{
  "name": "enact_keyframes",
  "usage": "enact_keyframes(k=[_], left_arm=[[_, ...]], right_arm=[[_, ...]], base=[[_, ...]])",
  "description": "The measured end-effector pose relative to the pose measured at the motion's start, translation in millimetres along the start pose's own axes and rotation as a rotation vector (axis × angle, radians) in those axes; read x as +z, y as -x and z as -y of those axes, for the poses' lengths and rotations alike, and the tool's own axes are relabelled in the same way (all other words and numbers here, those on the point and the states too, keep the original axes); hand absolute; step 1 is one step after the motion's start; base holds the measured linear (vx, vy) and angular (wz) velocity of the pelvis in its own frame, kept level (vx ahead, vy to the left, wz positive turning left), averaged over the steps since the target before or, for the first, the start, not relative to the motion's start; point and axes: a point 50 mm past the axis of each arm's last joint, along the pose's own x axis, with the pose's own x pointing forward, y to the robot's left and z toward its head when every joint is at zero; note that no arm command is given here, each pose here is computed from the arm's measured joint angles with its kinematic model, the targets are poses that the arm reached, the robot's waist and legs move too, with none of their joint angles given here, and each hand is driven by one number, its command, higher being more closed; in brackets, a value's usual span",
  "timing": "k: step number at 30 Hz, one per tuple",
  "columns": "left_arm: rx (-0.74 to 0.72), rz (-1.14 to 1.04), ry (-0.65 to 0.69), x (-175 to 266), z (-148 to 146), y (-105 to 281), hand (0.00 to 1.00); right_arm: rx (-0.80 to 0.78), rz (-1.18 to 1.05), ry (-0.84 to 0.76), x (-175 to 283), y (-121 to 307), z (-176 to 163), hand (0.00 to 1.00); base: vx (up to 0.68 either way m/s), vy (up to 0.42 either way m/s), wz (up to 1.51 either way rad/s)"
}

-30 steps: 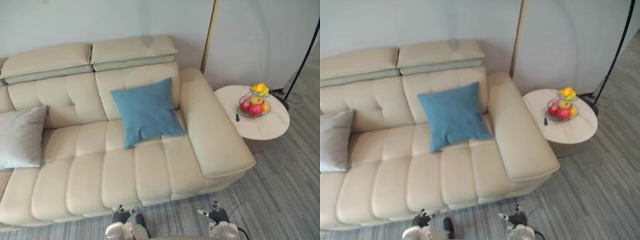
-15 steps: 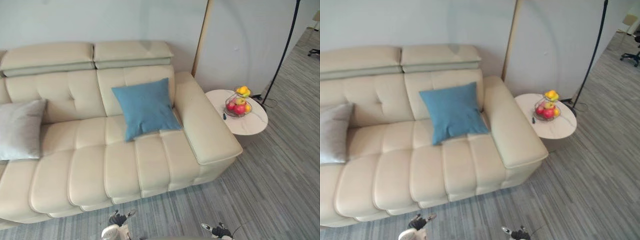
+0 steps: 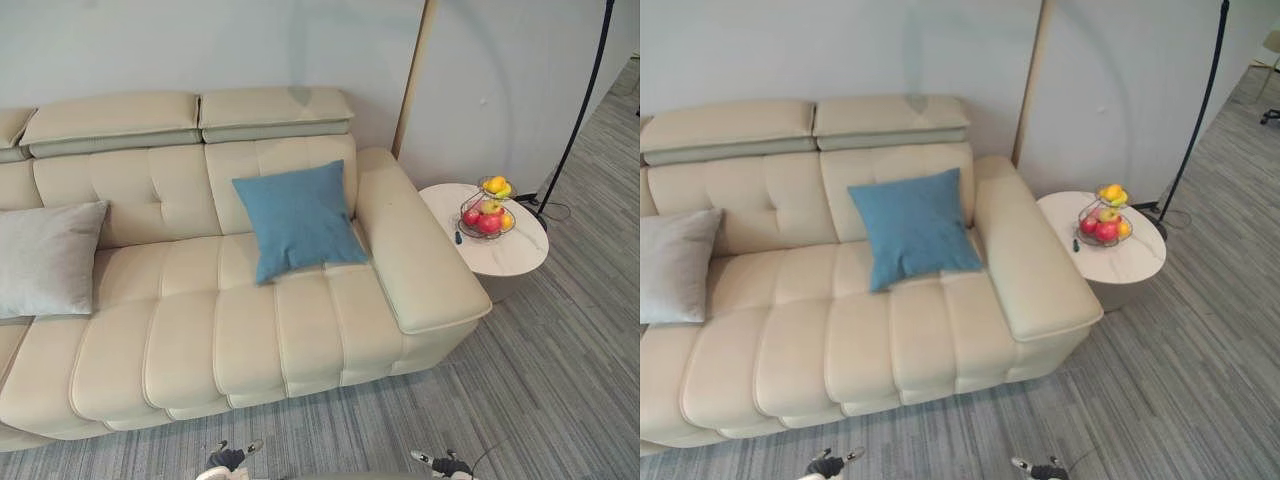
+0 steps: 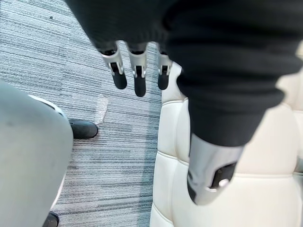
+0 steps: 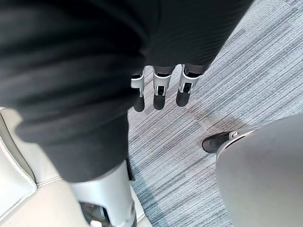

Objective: Pick up cushions and gather them together orderly.

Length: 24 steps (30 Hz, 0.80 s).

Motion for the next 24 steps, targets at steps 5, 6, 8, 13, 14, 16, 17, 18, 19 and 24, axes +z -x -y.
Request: enact_keyframes(k=[5, 6, 8, 13, 14, 16, 17, 18, 19, 24], left_arm=[[-0.005, -0.004, -0.002, 0.3, 1.5, -0.5, 0.00], [-0.006, -0.005, -0.003, 0.4, 1.9, -0.6, 0.00], [-0.011, -0.002, -0.003, 1.2, 3.0, -0.7, 0.00], [-0.019, 0.005, -0.002, 4.2, 4.8, -1.3, 0.00], [-0.018, 0.004, -0.002, 3.8, 4.7, -1.3, 0.00], [-0.019, 0.004, -0.002, 4.1, 5.0, -1.3, 0.00], [-0.021, 0.005, -0.002, 4.2, 5.3, -1.3, 0.00], [-0.022, 0.003, -0.002, 3.8, 5.5, -1.2, 0.00], [-0.023, 0.003, -0.002, 3.9, 5.7, -1.2, 0.00], [-0.032, 0.009, 0.003, 6.0, 9.9, -1.2, 0.00]], right_arm=[[0.000, -0.002, 0.000, -0.5, 0.1, 0.2, 0.00], [0.000, -0.001, 0.000, -0.4, 0.1, 0.1, 0.00], [0.000, -0.002, 0.001, -0.6, 0.1, 0.0, 0.00], [0.009, 0.000, 0.017, 0.7, 0.2, -2.8, 0.00], [0.010, 0.002, 0.017, 1.1, 0.2, -3.4, 0.00], [0.010, 0.002, 0.013, 1.1, 0.2, -3.5, 0.00], [0.009, 0.002, 0.012, 1.1, 0.2, -3.4, 0.00], [0.008, 0.004, 0.012, 1.5, 0.2, -3.5, 0.00], [0.007, 0.004, 0.011, 1.6, 0.2, -3.4, 0.00], [0.005, 0.013, 0.004, 3.1, 0.6, -3.2, 0.00]], base=[[0.00, 0.000, 0.00], [0.00, 0.000, 0.00], [0.00, 0.000, 0.00], [0.01, -0.007, -0.11], [0.01, -0.024, -0.20], [0.00, -0.029, -0.16], [-0.02, -0.049, -0.16], [-0.01, -0.036, -0.10], [-0.04, -0.049, -0.11], [-0.04, -0.043, -0.27]])
